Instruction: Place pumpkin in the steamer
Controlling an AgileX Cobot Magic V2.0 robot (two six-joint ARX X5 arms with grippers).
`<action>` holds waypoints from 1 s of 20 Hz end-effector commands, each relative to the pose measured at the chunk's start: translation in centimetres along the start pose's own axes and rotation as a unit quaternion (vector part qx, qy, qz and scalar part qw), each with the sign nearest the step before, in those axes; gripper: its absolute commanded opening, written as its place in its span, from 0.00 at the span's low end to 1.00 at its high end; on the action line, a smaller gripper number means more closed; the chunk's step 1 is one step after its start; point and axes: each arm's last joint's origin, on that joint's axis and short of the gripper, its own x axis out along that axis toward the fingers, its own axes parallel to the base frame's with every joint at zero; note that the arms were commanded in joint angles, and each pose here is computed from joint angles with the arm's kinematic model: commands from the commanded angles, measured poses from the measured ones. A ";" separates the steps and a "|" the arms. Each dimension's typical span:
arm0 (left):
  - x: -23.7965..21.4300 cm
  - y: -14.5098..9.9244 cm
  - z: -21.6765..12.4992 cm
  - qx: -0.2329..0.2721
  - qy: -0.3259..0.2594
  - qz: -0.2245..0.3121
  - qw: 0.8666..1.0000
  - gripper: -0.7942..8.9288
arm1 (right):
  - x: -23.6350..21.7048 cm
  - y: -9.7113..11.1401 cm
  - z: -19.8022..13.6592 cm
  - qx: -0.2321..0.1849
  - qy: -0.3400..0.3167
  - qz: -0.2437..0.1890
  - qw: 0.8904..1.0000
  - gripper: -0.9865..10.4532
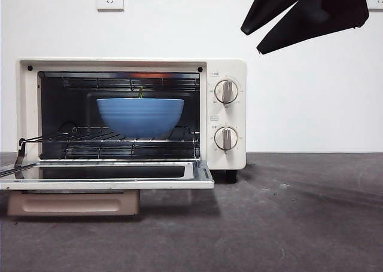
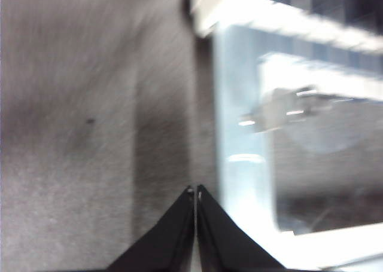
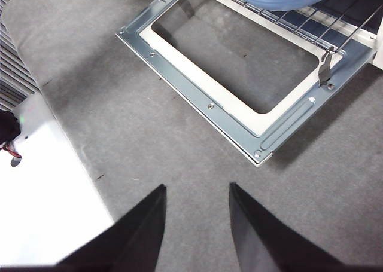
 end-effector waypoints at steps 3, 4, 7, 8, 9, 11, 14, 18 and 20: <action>2.7 1.1 0.0 -0.006 0.035 -0.036 0.999 0.10 | 0.1 0.2 0.2 -0.009 -0.002 0.005 1.000 0.23; 3.0 1.2 0.0 -0.009 0.040 -0.036 0.999 0.10 | 0.1 0.2 0.2 -0.009 -0.002 0.005 1.000 0.23; 4.0 1.6 -0.3 -0.018 0.058 -0.047 0.997 0.10 | 0.1 0.2 0.3 -0.009 -0.002 0.005 1.000 0.23; 4.2 1.7 -0.4 -0.021 0.061 -0.058 0.996 0.10 | 0.1 0.2 0.2 -0.009 -0.002 0.005 1.000 0.23; 4.4 1.7 -0.4 -0.022 0.063 -0.068 0.995 0.10 | 0.1 0.2 0.2 -0.009 -0.002 0.005 1.000 0.23; 4.6 1.7 -0.4 -0.027 0.068 -0.093 0.993 0.10 | 0.1 0.2 0.2 -0.009 -0.002 0.005 1.000 0.23; 4.6 1.4 -0.5 -0.033 0.070 -0.143 0.987 0.10 | 0.1 0.2 0.2 -0.009 -0.002 0.005 1.000 0.23; 4.4 1.3 -0.4 -0.042 0.063 -0.206 0.976 0.10 | 0.1 0.2 0.2 -0.009 -0.002 0.005 1.000 0.23; 4.3 1.5 -0.3 -0.048 0.061 -0.218 0.973 0.10 | 0.1 0.2 0.2 -0.009 -0.002 0.005 1.000 0.23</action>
